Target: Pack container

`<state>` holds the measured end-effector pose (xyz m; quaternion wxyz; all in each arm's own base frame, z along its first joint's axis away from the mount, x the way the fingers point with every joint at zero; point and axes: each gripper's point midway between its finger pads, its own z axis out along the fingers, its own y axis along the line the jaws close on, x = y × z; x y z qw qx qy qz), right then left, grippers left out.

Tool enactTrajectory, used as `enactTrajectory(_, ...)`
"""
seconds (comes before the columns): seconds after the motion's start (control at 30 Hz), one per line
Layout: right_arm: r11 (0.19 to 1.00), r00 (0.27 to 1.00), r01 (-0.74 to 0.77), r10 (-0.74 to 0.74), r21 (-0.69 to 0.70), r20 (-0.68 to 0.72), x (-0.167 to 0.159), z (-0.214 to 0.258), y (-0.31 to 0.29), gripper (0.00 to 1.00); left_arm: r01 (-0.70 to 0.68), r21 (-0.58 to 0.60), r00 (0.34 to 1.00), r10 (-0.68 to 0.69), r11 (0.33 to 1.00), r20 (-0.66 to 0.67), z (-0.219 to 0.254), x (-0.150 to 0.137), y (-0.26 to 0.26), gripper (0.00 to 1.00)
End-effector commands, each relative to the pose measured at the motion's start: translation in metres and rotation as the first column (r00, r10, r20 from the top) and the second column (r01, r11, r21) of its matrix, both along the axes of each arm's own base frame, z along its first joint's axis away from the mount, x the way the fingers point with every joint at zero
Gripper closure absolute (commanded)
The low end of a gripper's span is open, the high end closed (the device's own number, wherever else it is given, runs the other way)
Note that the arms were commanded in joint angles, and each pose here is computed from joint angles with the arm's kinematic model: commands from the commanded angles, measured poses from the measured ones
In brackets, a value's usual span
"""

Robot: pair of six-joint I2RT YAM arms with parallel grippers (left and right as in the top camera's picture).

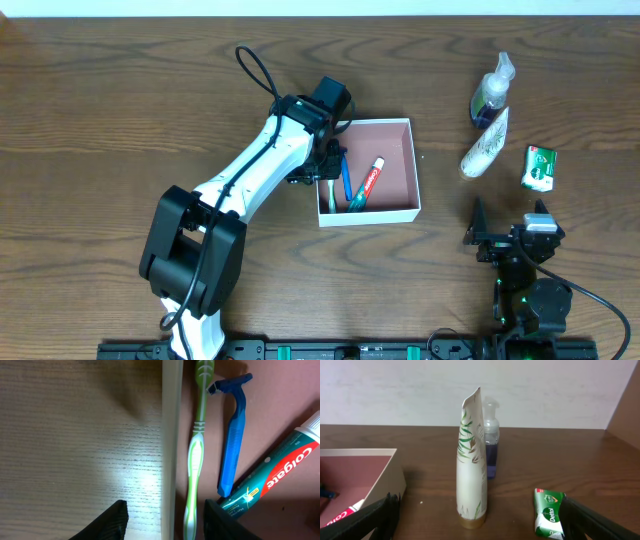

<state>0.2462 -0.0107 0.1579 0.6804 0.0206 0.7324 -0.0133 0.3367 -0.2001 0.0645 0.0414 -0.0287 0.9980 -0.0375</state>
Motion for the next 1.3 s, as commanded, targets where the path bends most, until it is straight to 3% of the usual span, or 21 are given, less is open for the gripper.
enactTrajectory(0.0,1.000,1.000,-0.015,0.015,-0.015,-0.001,0.000,-0.001,0.003,0.01,0.025,0.003,0.999,-0.025,1.000,0.023,0.009,0.004,0.000,0.50)
enactTrajectory(0.2,1.000,1.000,-0.015,0.015,-0.015,-0.001,0.000,-0.001,0.003,0.01,0.053,-0.052,0.990,-0.045,0.997,0.136,0.062,0.014,-0.006,0.50)
enactTrajectory(0.4,1.000,1.000,-0.015,0.015,-0.015,-0.001,0.000,-0.001,0.003,0.01,0.082,-0.109,0.943,-0.042,0.991,0.329,0.152,0.010,0.003,0.43)
enactTrajectory(0.47,1.000,1.000,-0.015,0.015,-0.014,-0.001,0.000,-0.001,0.003,0.01,0.053,-0.083,0.913,-0.015,0.995,0.407,0.183,0.006,0.021,0.36)
enactTrajectory(0.57,1.000,1.000,-0.016,0.016,-0.014,-0.001,0.000,-0.001,0.003,0.01,-0.039,-0.028,0.862,0.048,0.999,0.505,0.220,-0.004,0.062,0.17)
enactTrajectory(0.7,1.000,1.000,-0.016,0.016,-0.014,-0.001,0.000,-0.001,0.003,0.01,-0.168,0.004,0.812,0.136,0.986,0.567,0.249,-0.021,0.116,0.05)
enactTrajectory(0.77,1.000,1.000,-0.015,0.015,-0.015,-0.001,0.000,-0.001,0.003,0.01,-0.233,0.005,0.801,0.189,0.972,0.568,0.253,-0.028,0.142,0.00)
enactTrajectory(0.97,1.000,1.000,-0.015,0.015,-0.014,-0.001,0.000,-0.001,0.003,0.01,-0.403,0.055,0.813,0.329,0.914,0.480,0.223,-0.034,0.201,0.02)
enactTrajectory(1.27,1.000,1.000,-0.015,0.015,-0.015,-0.001,0.000,-0.001,0.003,0.01,-0.479,0.060,0.825,0.426,0.876,0.371,0.170,-0.033,0.222,0.02)
